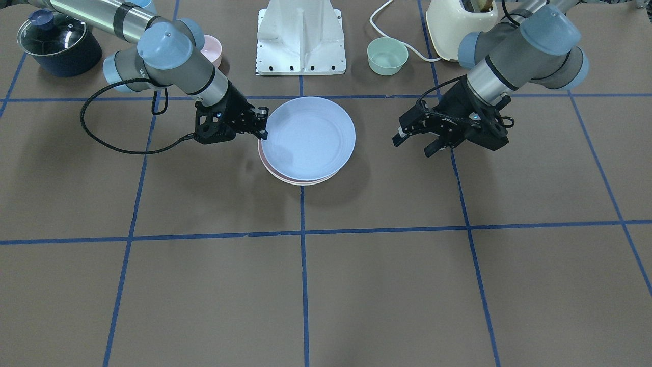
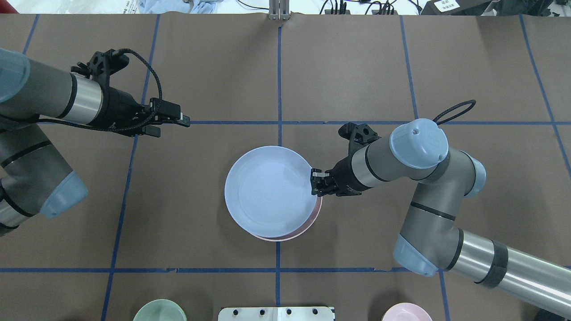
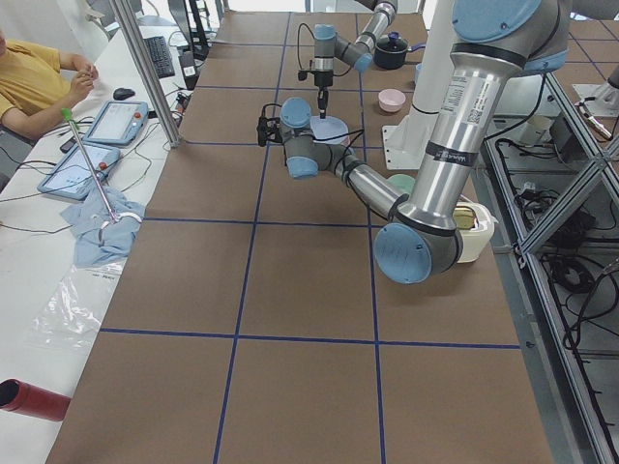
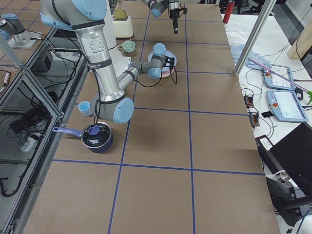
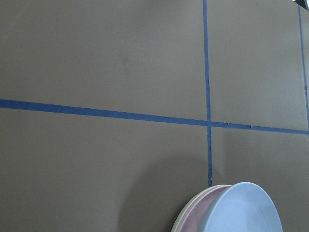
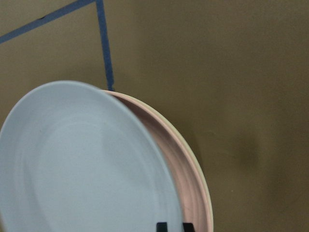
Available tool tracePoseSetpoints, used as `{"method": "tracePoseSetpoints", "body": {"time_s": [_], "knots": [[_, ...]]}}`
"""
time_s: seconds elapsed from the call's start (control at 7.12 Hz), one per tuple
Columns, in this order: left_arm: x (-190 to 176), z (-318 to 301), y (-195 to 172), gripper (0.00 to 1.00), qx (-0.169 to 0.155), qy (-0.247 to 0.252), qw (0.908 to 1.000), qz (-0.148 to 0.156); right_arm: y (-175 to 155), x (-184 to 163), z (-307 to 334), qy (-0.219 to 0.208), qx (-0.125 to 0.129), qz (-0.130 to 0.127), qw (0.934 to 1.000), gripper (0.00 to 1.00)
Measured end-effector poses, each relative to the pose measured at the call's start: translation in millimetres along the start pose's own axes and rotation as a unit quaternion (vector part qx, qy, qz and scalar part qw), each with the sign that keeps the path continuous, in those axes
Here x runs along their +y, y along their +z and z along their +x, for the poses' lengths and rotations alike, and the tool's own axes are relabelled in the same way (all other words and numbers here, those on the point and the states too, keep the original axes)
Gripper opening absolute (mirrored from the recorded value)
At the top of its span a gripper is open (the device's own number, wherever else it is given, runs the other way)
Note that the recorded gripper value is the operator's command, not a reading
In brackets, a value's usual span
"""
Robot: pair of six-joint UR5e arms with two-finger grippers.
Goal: Stack three plates with pink and blue
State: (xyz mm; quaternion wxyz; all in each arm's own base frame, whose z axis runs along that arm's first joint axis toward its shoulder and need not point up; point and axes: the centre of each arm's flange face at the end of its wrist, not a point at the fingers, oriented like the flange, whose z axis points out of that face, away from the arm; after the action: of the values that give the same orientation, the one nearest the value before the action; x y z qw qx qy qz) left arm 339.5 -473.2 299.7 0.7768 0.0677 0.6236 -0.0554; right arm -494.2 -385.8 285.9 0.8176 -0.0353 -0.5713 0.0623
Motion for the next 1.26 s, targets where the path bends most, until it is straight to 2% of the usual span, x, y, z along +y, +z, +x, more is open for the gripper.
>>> {"method": "tracePoseSetpoints", "body": {"time_s": [0.28,0.42,0.56,0.7,0.84,0.98,1.12,1.26], "knots": [[-0.8,-2.3,0.3,1.00,-0.002,-0.001,1.0000,0.001,-7.0,-4.5,18.9,0.006,0.008,0.006,0.9999,1.00],[-3.8,-6.8,-2.2,1.00,-0.005,0.011,0.9999,0.005,-22.4,-11.0,32.9,0.011,0.010,0.013,0.9998,1.00],[-10.2,-24.8,-10.5,1.00,-0.017,0.039,0.9990,0.013,-45.5,-26.9,55.6,0.022,0.015,0.030,0.9992,1.00],[-16.0,-62.0,-24.8,1.00,-0.042,0.074,0.9961,0.022,-70.3,-50.5,87.8,0.029,0.029,0.052,0.9978,1.00],[-20.7,-106.7,-44.2,1.00,-0.073,0.115,0.9903,0.028,-94.4,-74.8,131.6,0.014,0.054,0.070,0.9960,1.00],[-24.8,-152.6,-66.7,1.00,-0.105,0.157,0.9815,0.031,-120.5,-97.3,183.5,-0.022,0.096,0.080,0.9919,1.00],[-28.9,-195.1,-89.3,1.00,-0.135,0.193,0.9714,0.032,-149.1,-118.3,227.5,-0.056,0.140,0.078,0.9855,1.00],[-36.1,-235.2,-115.0,1.00,-0.163,0.225,0.9600,0.033,-178.9,-138.7,261.4,-0.079,0.172,0.069,0.9796,1.00]]}}
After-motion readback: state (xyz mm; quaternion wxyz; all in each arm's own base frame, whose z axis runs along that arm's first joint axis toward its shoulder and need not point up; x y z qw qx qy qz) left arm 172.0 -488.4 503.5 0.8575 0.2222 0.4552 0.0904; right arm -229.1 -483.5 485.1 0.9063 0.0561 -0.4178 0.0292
